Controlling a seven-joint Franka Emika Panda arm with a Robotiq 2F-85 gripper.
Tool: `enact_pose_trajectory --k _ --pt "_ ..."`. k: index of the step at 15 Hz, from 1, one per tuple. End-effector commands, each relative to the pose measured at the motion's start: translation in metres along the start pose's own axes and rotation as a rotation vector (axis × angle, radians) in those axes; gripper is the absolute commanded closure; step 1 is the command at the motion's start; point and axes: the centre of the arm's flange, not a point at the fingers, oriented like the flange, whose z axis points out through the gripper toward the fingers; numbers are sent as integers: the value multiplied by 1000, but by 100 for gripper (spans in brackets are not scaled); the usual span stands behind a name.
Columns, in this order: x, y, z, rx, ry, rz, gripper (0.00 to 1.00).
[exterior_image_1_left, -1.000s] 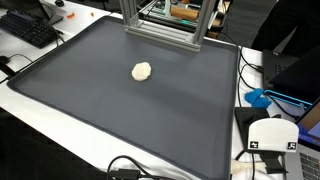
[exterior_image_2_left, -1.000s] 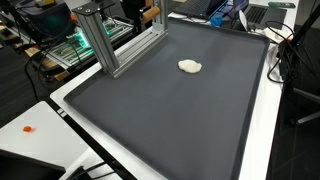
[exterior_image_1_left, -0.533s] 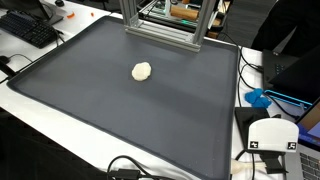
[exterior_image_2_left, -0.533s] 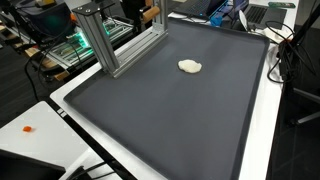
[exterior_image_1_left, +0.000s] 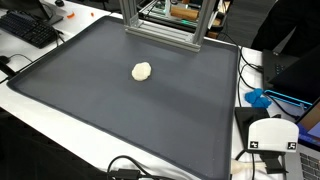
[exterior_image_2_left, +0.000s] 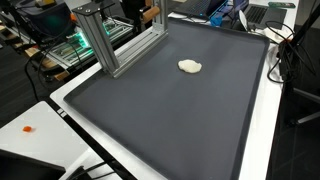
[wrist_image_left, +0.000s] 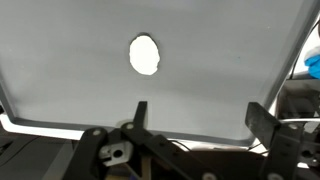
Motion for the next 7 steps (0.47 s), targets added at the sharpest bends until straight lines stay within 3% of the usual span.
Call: enact_pose_trajectory --k 1,7 --pt "1 2 4 -10 3 19 0" --pt "3 2 4 -11 5 24 0"
